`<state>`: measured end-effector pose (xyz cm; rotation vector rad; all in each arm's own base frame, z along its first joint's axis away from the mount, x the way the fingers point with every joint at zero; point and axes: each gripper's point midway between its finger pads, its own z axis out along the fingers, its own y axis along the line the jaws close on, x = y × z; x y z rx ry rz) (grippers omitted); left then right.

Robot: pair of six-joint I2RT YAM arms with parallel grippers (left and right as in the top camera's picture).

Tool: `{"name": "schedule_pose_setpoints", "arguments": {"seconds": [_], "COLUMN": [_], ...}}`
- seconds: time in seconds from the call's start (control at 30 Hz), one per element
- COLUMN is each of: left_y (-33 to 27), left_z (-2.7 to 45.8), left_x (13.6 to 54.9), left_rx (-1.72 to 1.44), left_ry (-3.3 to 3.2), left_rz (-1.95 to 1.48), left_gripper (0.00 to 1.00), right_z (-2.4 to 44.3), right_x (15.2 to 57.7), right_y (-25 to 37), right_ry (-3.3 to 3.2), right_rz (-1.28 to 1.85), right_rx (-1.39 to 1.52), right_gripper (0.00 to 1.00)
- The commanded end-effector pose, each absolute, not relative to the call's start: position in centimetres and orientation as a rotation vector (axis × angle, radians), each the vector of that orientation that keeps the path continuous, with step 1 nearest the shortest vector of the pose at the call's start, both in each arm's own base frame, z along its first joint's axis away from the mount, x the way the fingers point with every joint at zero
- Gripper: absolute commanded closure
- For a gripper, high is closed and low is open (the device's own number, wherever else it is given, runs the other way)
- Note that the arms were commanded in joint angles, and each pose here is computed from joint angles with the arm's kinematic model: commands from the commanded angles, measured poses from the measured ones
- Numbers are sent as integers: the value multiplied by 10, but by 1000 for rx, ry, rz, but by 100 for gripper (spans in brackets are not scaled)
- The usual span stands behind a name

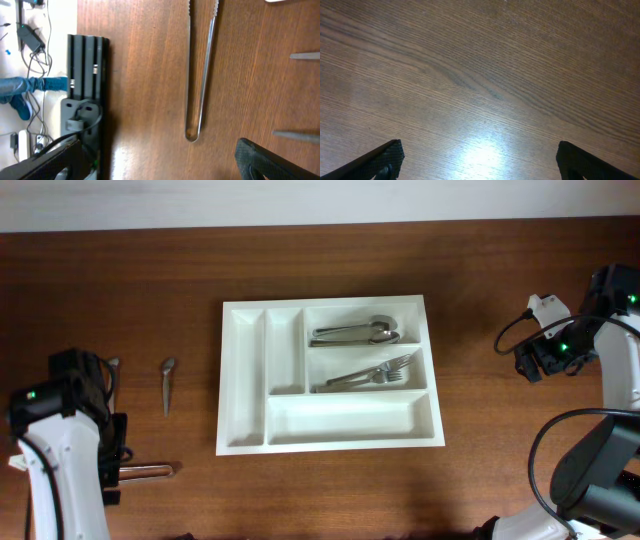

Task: Pack container
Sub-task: 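Move the left gripper down over the metal tongs at lower left, then lower the left gripper and close it on the tongs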

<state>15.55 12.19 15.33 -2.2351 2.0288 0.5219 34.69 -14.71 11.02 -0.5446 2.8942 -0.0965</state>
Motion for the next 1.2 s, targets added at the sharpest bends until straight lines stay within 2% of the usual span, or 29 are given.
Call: {"name": "schedule_pose_setpoints", "arguments": {"seconds": [0.0, 0.17, 0.33, 0.6, 0.87, 1.17], "left_y": [126, 134, 128, 120, 124, 139], "left_z": [134, 111, 107, 129, 103, 82], "left_x": [160, 196, 213, 185, 138, 155], "left_rx": [-2285, -2158, -2063, -1942, -2053, -2091], "left_ry": [2032, 2151, 2245, 2235, 2111, 2115], "left_rz": [561, 462, 333, 296, 323, 340], "left_gripper": [1, 1, 1, 1, 1, 1], "right_z": [108, 108, 108, 108, 108, 108], "right_x": [347, 347, 347, 347, 347, 347], "right_y": [-143, -143, -143, -143, -143, -143], "right_ry": [2888, 2888, 2888, 2888, 2888, 2888], "right_rz": [-66, -67, -67, -66, -67, -66], "right_rx": [-561, -561, -561, -561, -561, -561], "right_gripper": [1, 1, 1, 1, 1, 1]}}
